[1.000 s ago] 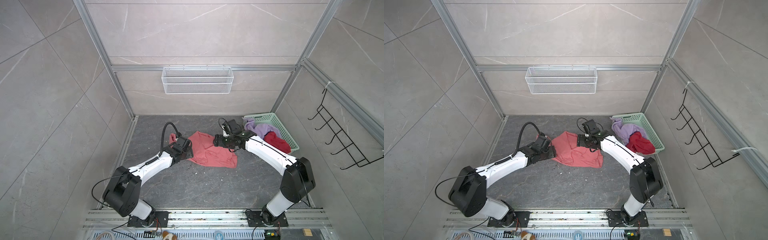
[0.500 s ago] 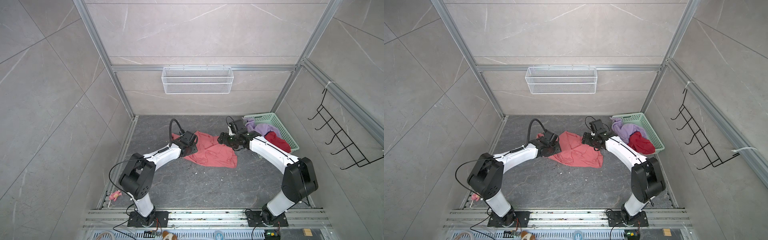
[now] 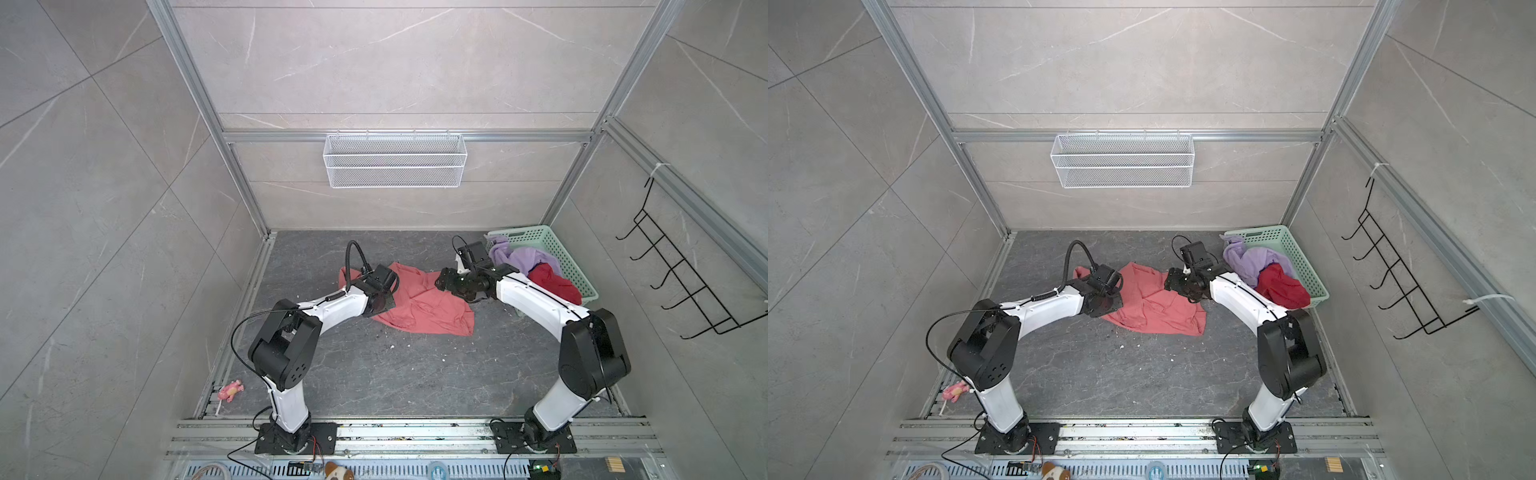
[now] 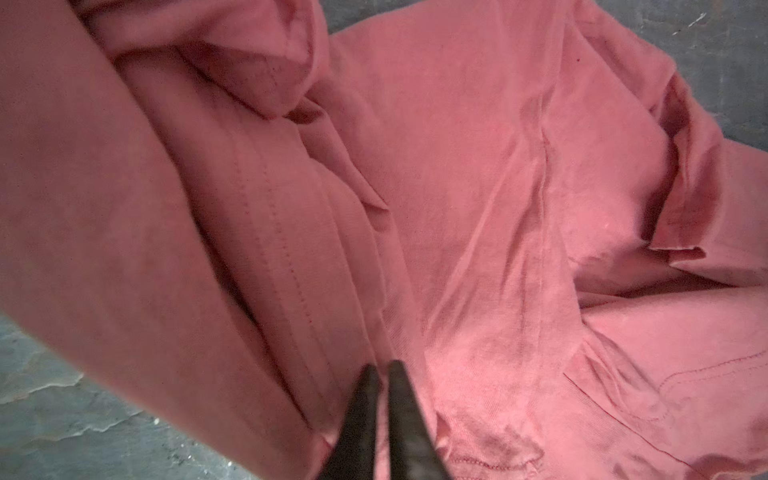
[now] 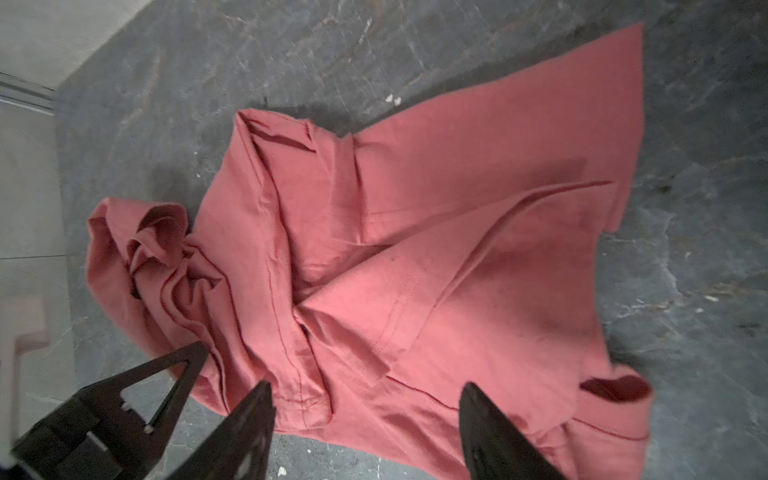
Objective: Fold and stack the t-shirts
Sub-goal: 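Lower both grippers onto the pink t-shirt and pinch its edges, then lift the pink t-shirt with both grippers and stretch it apart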
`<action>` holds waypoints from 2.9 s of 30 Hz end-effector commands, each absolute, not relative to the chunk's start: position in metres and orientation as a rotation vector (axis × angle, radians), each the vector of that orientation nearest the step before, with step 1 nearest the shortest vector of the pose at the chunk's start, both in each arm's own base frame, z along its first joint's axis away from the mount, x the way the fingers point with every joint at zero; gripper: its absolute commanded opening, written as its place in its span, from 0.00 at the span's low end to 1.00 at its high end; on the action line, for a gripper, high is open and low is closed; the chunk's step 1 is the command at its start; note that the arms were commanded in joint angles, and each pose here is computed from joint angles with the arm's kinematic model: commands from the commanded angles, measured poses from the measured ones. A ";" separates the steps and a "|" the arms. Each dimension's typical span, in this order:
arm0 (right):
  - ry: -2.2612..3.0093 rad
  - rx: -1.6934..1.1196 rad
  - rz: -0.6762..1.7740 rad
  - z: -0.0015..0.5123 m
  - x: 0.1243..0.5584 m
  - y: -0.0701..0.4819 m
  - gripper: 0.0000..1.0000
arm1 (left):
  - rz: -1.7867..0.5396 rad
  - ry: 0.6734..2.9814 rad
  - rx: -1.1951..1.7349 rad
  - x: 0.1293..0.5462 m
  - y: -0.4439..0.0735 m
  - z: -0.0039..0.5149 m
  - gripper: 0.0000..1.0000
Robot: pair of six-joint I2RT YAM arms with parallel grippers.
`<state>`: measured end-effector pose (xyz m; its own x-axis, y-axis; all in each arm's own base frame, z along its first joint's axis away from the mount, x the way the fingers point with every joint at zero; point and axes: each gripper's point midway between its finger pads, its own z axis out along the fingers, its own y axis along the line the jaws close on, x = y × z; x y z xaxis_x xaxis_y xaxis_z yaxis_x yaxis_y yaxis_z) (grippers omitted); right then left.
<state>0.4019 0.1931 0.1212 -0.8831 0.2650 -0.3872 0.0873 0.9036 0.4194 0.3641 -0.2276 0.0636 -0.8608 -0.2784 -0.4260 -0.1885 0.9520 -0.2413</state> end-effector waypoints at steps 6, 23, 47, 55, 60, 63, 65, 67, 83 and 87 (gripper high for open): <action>2.620 0.395 0.386 0.110 0.427 0.164 0.65 | -0.307 2.496 -0.359 0.360 -0.214 0.100 0.00; 2.701 0.517 0.375 0.061 0.457 0.165 0.46 | -0.384 2.357 -0.338 0.356 -0.204 0.142 0.00; 2.620 0.528 0.332 0.092 0.427 0.140 0.00 | -0.050 2.633 -0.299 0.364 -0.213 0.075 0.62; 2.576 0.500 0.326 0.113 0.412 0.130 0.00 | 0.010 2.657 -0.312 0.370 -0.213 0.056 0.48; 2.567 0.490 0.344 0.117 0.409 0.131 0.00 | -0.009 2.659 -0.321 0.370 -0.216 0.056 0.16; 2.567 0.488 0.344 0.117 0.407 0.131 0.00 | -0.021 2.643 -0.324 0.369 -0.215 0.063 0.00; 2.564 0.490 0.344 0.117 0.407 0.130 0.00 | -0.028 2.628 -0.327 0.368 -0.213 0.070 0.00; 2.560 0.489 0.342 0.118 0.408 0.129 0.00 | -0.048 2.609 -0.328 0.366 -0.210 0.081 0.00; 2.188 0.410 0.279 0.298 0.407 0.068 0.00 | -0.512 2.219 -0.476 0.334 -0.098 0.252 0.00; 2.038 0.380 0.250 0.365 0.377 0.051 0.00 | -0.464 2.125 -0.459 0.306 -0.068 0.296 0.00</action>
<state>0.3988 0.0949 0.3217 -0.5647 0.3979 -0.7230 0.0853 0.8996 0.4284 0.3259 -0.1003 0.2784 -0.5850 -0.5176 -0.6244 -0.1203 0.8167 -0.5643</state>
